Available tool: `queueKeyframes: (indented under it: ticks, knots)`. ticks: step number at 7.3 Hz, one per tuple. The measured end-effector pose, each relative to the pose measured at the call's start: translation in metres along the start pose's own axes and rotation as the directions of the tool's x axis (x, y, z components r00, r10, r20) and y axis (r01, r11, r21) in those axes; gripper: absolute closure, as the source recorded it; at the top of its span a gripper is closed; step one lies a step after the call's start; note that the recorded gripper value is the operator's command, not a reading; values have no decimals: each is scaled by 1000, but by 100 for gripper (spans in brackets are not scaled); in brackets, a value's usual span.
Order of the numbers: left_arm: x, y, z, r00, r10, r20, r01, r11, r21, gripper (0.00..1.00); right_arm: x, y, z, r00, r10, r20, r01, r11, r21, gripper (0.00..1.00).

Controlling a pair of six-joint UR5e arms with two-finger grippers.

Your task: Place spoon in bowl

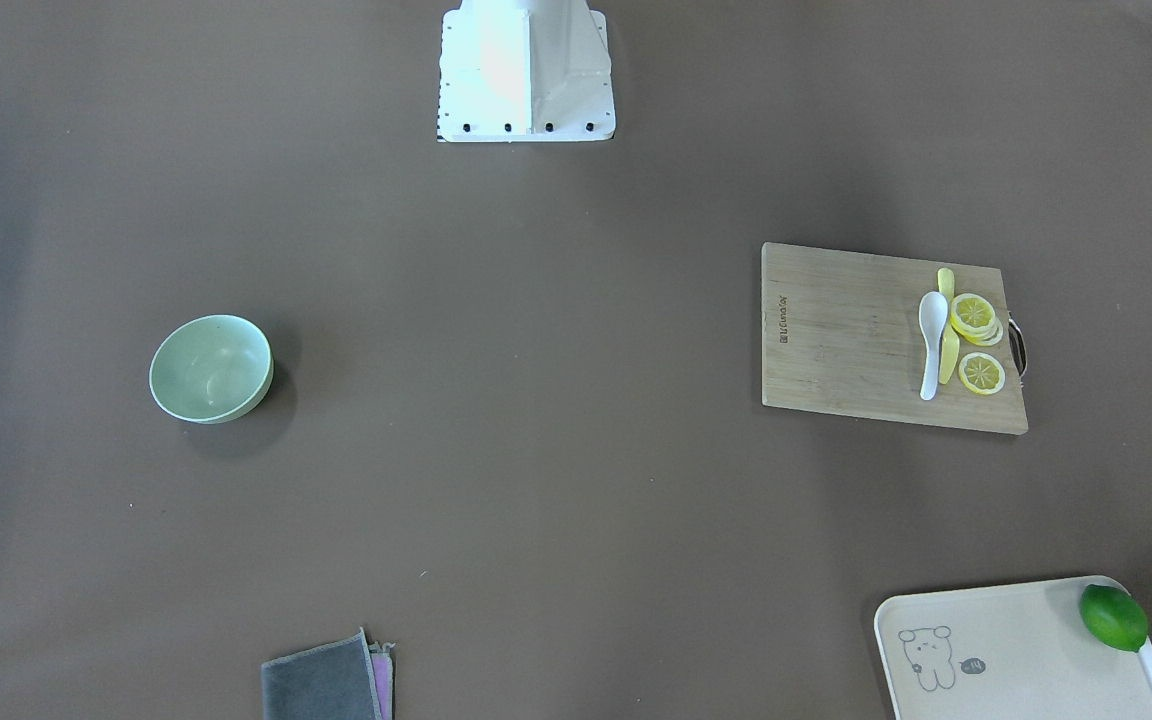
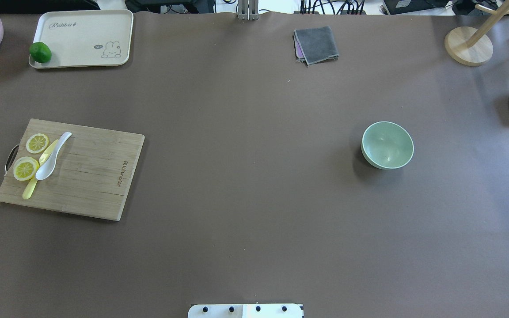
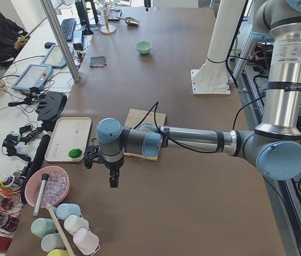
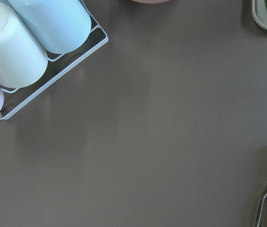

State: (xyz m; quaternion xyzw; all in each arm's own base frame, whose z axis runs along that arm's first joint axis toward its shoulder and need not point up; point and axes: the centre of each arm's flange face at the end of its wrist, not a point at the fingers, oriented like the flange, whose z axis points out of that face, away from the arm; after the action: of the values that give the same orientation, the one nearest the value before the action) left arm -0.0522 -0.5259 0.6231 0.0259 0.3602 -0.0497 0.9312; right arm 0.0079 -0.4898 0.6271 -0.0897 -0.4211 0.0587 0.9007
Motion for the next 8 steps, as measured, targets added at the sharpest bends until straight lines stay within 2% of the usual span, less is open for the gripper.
queueKeyframes:
  ticks: [8]
  knots:
    - [5,0,-8,1000,4,-3,-4,1000,11,2,-1,-1,-2,1000,1,3,-1,1000,3,0]
